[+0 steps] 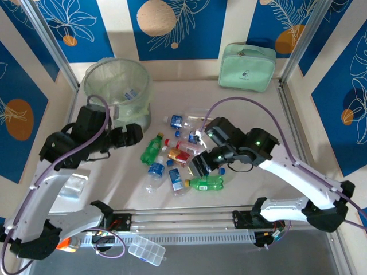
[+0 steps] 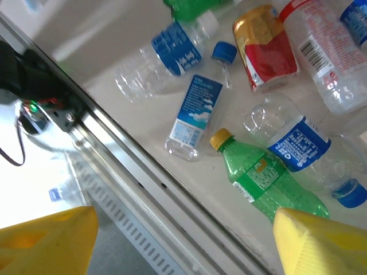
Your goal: Put the plastic bottles in the bin
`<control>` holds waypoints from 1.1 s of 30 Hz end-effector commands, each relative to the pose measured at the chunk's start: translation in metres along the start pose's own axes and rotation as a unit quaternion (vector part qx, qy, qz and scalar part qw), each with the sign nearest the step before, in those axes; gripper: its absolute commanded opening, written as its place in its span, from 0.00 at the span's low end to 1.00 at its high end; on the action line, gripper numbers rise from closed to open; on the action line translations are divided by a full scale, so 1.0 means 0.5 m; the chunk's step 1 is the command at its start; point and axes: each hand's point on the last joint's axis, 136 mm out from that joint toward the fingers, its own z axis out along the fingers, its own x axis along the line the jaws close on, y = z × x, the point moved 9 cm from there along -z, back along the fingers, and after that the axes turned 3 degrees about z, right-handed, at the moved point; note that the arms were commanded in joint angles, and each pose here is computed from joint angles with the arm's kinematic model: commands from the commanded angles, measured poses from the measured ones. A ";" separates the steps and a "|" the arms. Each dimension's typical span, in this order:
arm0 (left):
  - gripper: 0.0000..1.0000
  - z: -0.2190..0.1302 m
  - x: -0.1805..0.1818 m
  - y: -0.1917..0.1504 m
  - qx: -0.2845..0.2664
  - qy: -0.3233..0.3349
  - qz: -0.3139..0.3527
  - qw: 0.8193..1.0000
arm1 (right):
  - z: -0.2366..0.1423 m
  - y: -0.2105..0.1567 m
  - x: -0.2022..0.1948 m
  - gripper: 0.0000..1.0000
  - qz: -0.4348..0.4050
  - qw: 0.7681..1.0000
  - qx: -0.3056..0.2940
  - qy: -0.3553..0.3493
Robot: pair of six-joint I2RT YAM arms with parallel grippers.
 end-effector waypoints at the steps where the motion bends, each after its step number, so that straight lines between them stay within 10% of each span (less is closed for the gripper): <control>1: 0.93 0.009 0.022 -0.050 0.041 0.002 -0.012 0.999 | 0.046 -0.023 0.000 0.80 -0.059 0.995 0.066 -0.053; 15: 0.94 0.060 0.065 -0.116 0.086 0.027 -0.049 0.995 | 0.232 -0.084 -0.009 0.82 -0.257 0.909 0.260 -0.202; 33: 0.95 0.089 0.067 -0.115 0.095 0.022 -0.065 0.993 | 0.364 -0.126 -0.050 0.85 -0.255 0.854 0.348 -0.292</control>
